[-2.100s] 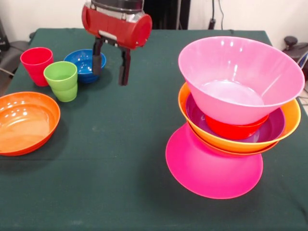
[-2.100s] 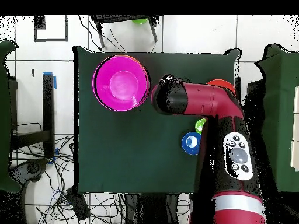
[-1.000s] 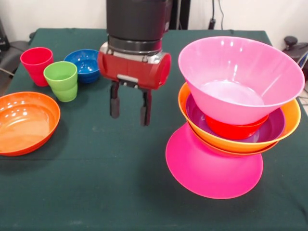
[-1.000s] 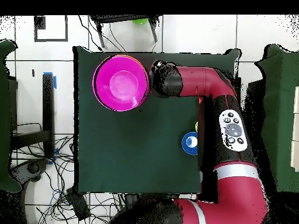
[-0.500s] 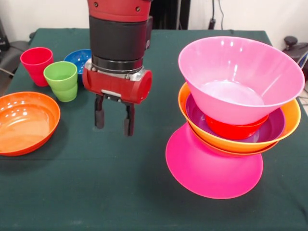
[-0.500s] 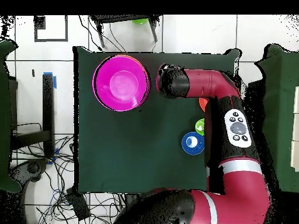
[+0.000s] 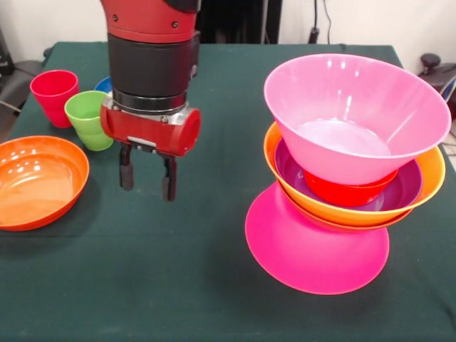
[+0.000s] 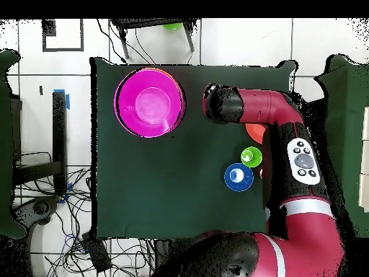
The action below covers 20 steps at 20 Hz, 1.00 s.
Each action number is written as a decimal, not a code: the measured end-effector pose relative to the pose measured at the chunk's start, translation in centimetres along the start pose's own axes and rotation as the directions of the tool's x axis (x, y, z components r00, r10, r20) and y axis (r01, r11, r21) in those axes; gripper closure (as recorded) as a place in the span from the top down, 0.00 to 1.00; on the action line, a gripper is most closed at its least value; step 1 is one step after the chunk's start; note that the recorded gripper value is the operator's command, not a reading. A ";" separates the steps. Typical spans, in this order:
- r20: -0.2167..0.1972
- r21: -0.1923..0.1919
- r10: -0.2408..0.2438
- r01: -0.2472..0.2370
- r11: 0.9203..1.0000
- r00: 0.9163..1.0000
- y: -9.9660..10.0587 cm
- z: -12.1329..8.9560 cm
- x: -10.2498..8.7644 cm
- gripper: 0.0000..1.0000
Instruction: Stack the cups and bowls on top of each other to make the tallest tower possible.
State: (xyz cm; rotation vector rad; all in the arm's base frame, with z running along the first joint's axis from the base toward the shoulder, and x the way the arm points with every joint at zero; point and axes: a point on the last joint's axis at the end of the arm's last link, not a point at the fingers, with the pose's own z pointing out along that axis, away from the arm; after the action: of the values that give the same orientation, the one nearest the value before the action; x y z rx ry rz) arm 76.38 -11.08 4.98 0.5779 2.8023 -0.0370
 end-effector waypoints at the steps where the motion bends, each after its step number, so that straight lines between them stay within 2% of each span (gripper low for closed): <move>1: -0.010 0.001 -0.004 0.004 1.000 1.000 -0.6 -0.2 -0.2 1.00; 8: -0.054 0.017 -0.021 0.022 1.000 0.998 -2.8 -1.0 -1.0 1.00; 12: -0.073 0.031 -0.039 0.041 0.999 0.997 -4.2 -1.8 -2.2 1.00; 16: -0.071 0.037 -0.050 0.053 0.998 0.996 -4.8 -2.5 -3.2 1.00; 20: -0.051 0.036 -0.061 0.063 0.997 0.997 -5.2 -3.4 -4.3 1.00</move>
State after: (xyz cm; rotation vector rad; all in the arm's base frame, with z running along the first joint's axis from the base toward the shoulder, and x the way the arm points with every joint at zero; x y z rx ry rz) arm 77.23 -17.19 9.27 0.5078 2.8732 -0.0898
